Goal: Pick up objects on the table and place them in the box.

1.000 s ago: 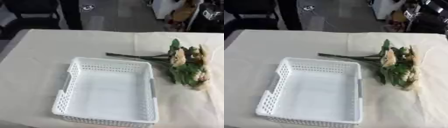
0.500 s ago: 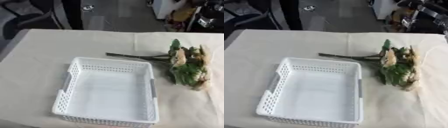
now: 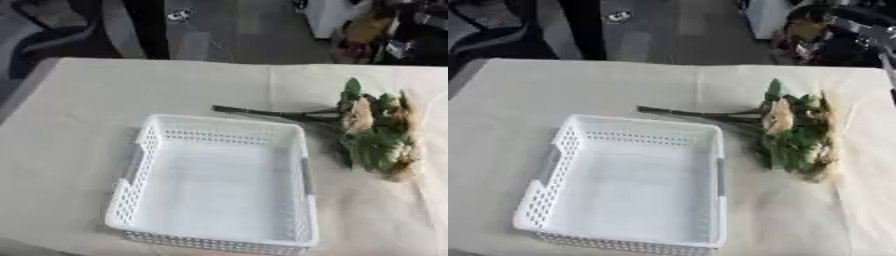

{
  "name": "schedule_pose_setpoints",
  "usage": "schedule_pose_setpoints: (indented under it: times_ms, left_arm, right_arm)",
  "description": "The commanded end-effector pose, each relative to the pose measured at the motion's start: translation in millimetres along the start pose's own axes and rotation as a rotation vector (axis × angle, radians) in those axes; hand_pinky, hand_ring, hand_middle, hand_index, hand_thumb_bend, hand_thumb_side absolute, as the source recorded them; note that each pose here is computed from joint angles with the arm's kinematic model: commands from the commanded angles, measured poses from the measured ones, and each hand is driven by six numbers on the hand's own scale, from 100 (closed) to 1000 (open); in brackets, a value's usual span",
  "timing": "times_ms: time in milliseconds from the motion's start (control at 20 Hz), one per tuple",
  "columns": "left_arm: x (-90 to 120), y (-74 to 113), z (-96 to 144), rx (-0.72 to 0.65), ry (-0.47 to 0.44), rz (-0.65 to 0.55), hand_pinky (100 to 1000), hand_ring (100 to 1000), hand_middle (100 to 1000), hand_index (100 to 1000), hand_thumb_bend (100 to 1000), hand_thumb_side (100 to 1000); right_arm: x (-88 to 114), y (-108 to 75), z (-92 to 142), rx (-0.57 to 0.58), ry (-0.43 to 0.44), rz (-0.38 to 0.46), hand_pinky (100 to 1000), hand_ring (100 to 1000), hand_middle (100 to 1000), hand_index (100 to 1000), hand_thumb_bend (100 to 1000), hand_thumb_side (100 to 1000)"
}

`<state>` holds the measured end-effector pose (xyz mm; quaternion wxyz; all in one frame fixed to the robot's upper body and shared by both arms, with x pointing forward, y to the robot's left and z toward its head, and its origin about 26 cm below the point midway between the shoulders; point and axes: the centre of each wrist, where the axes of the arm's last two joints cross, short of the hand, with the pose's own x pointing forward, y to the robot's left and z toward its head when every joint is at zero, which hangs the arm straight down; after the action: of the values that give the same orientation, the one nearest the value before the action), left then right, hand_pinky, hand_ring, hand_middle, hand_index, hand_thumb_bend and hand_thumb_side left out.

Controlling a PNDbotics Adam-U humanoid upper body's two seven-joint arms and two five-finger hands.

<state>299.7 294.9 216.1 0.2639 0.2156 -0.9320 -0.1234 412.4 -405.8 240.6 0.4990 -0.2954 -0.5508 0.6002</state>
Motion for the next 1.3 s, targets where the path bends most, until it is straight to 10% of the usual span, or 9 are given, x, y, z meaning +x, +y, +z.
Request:
schedule_pose_setpoints:
  times_ms: [50,1300]
  left_arm:
    - [5.5,4.1,-6.8,-0.018,-0.036,-0.009,568,683,653,827,100,763]
    - [6.7,0.9,-8.2,-0.036,-0.040,0.007,569,685,645,828,100,761]
  right_arm:
    - [-4.6,-7.0,-5.3,0.064,0.043,0.055,1000,1000,997,976,100,671]
    - [-13.4,59.2,-50.5,0.266,0.061,0.153,1000,1000,1000,994,193,826]
